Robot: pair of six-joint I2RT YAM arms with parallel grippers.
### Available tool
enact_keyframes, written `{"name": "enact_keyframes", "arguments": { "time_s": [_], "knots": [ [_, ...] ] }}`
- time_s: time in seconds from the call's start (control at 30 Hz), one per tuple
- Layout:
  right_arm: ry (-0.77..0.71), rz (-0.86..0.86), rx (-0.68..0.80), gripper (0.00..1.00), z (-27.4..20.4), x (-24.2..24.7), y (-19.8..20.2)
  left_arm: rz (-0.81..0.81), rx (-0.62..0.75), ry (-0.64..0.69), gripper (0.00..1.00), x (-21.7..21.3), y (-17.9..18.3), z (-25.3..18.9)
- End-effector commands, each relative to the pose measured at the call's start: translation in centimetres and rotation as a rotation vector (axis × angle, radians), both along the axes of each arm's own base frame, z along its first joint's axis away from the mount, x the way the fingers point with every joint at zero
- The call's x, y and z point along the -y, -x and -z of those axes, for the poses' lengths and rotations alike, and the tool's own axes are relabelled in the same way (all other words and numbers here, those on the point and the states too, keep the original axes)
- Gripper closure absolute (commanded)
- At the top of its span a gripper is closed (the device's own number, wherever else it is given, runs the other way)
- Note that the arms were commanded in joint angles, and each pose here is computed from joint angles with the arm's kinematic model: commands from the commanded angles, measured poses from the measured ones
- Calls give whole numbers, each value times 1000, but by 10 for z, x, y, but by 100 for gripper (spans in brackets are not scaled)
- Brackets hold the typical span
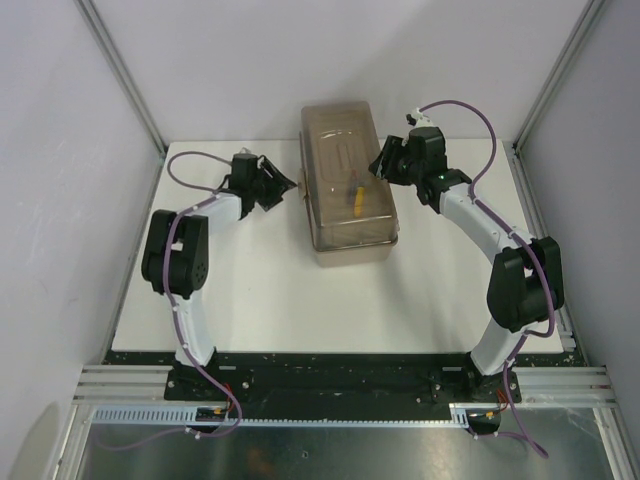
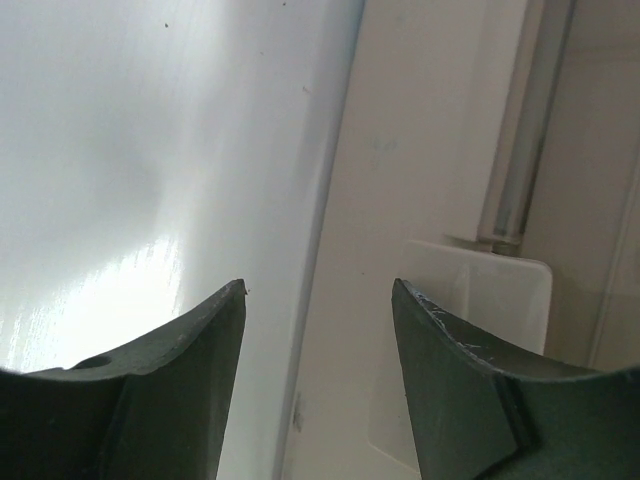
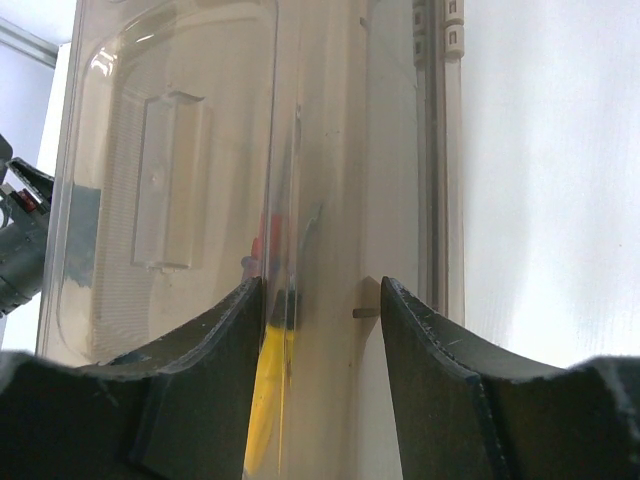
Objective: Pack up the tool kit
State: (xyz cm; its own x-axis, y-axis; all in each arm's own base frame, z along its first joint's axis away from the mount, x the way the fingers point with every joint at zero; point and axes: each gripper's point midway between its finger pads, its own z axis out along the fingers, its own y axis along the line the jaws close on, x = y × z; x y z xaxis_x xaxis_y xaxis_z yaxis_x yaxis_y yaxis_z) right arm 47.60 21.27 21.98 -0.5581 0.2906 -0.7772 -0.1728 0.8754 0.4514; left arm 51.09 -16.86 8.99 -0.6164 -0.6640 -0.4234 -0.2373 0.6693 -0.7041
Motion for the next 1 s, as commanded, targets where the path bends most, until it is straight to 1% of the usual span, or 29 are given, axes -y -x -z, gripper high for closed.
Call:
{"name": "enact_keyframes", "arguments": {
  "time_s": [0.0, 0.1, 0.27, 0.57, 0.77, 0.87, 0.97],
  "knots": [
    [59, -91, -139, 47, 53, -16, 24, 33, -7, -47, 36, 6, -3, 0],
    [58, -97, -137, 47, 53, -16, 24, 51, -21, -52, 36, 12, 0, 4],
    [62, -116, -142, 48, 55, -17, 25, 79, -6, -52, 36, 21, -1, -1],
    [72, -182, -160, 47, 63, -26, 34, 167, 61, -60, 37, 45, -10, -19],
    [86, -202, -182, 48, 69, -29, 40, 232, 88, -57, 39, 66, -11, -23],
    [88, -215, -195, 48, 72, -31, 43, 254, 81, -43, 40, 73, -8, -20],
    [82, -232, -212, 48, 76, -35, 47, 281, 81, -1, 41, 82, -4, -19]
  ]
}}
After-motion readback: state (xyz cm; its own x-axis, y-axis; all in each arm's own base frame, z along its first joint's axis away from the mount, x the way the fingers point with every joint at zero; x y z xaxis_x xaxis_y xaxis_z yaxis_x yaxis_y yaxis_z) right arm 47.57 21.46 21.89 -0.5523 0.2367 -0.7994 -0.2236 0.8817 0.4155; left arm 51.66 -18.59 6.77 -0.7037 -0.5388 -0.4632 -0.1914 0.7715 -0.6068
